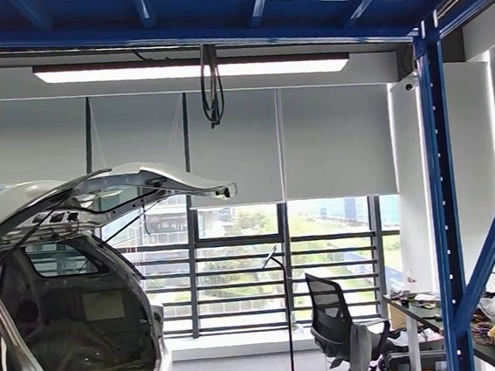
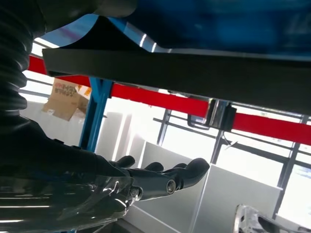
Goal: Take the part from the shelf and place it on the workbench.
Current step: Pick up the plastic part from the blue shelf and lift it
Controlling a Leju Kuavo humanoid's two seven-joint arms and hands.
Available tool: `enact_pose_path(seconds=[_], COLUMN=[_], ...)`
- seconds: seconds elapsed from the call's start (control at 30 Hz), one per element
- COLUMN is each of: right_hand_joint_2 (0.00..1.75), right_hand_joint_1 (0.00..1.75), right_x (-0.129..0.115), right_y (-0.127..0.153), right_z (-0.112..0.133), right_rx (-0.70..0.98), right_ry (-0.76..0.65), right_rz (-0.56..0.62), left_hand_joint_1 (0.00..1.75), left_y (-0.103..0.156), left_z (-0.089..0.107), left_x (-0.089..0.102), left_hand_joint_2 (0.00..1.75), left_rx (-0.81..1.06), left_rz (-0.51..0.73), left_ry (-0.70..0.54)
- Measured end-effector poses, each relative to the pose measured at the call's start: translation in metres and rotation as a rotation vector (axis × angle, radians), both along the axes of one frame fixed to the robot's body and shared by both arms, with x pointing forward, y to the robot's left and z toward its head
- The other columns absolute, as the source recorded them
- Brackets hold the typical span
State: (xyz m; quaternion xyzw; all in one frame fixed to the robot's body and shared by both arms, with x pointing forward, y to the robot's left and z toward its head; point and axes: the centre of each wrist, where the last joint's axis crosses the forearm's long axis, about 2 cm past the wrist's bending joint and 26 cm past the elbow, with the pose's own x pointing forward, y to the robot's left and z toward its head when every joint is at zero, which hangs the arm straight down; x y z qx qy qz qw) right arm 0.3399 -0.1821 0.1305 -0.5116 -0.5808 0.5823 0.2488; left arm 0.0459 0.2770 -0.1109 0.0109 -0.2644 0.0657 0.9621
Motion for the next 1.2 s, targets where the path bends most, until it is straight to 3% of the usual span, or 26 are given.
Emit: enact_pose_path(seconds=[0.63, 0.73, 0.77, 0.8, 0.87, 1.2], right_hand_joint_2=[1.75, 1.75, 1.75, 1.75, 1.75, 1.75], right_hand_joint_1=[0.00, 0.49, 0.93, 1.25, 1.75, 1.75], right_x=[0.004, 0.005, 0.006, 0.007, 0.010, 0.027], right_y=[0.066, 0.076, 0.078, 0.080, 0.081, 0.059], right_z=[0.019, 0.024, 0.026, 0.027, 0.028, 0.008], right_rx=[0.067, 0.067, 0.064, 0.060, 0.051, 0.024], right_ry=[0.030, 0.030, 0.033, 0.038, 0.057, 0.192], right_rz=[0.173, 0.185, 0.187, 0.188, 0.187, 0.121], left_hand_joint_1=[0.00, 0.00, 0.00, 0.00, 0.00, 0.00], left_y=[-0.005, -0.005, -0.005, -0.006, -0.006, -0.007], left_z=[0.000, 0.000, 0.000, 0.000, 0.000, 0.000], left_x=[0.001, 0.001, 0.001, 0.001, 0.002, 0.001], left_hand_joint_2=[0.00, 0.00, 0.00, 0.00, 0.00, 0.00], left_rx=[-0.008, -0.008, -0.008, -0.009, -0.010, -0.018], left_rz=[-0.019, -0.028, -0.030, -0.031, -0.032, -0.024], left_ry=[-0.001, -0.005, -0.006, -0.007, -0.010, -0.025])
